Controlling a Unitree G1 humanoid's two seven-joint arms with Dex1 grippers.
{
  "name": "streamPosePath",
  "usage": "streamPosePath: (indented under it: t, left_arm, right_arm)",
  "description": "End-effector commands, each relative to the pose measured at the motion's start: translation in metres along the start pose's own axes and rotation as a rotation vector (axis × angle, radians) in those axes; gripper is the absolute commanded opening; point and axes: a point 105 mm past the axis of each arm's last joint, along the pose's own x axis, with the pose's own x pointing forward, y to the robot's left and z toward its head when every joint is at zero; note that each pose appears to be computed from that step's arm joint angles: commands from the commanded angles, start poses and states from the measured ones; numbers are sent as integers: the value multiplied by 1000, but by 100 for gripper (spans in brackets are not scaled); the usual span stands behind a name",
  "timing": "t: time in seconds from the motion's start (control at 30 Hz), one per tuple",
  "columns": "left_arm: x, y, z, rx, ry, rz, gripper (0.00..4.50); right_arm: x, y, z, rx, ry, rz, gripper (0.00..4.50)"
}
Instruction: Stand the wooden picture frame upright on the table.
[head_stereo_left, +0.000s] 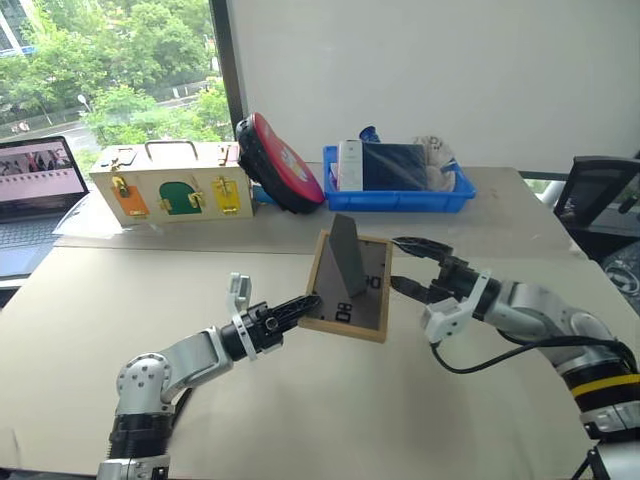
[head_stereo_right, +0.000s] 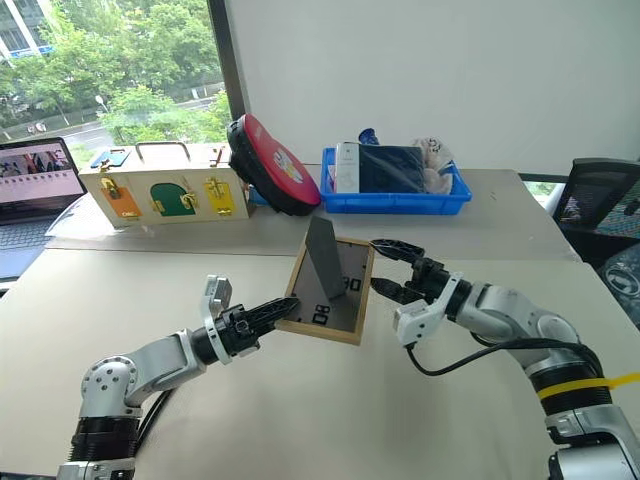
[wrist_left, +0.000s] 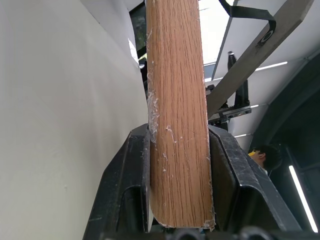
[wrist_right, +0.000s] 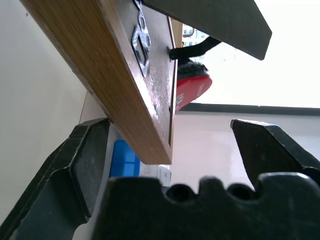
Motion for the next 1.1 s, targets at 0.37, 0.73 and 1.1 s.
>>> streamPosePath:
  t: [0.37, 0.73, 1.1]
  left_arm:
    - [0, -12, -4, 75, 26, -41, 112]
    - [-40, 1, -1, 304, 87, 59, 450]
    - [-81, 26, 44, 1038, 39, 292, 450]
  right_arm:
    - [20, -17, 19, 9, -104, -118, 202]
    - [10, -35, -13, 80, -6, -188, 124]
    - [40, -30, -35, 1242, -106, 48, 124]
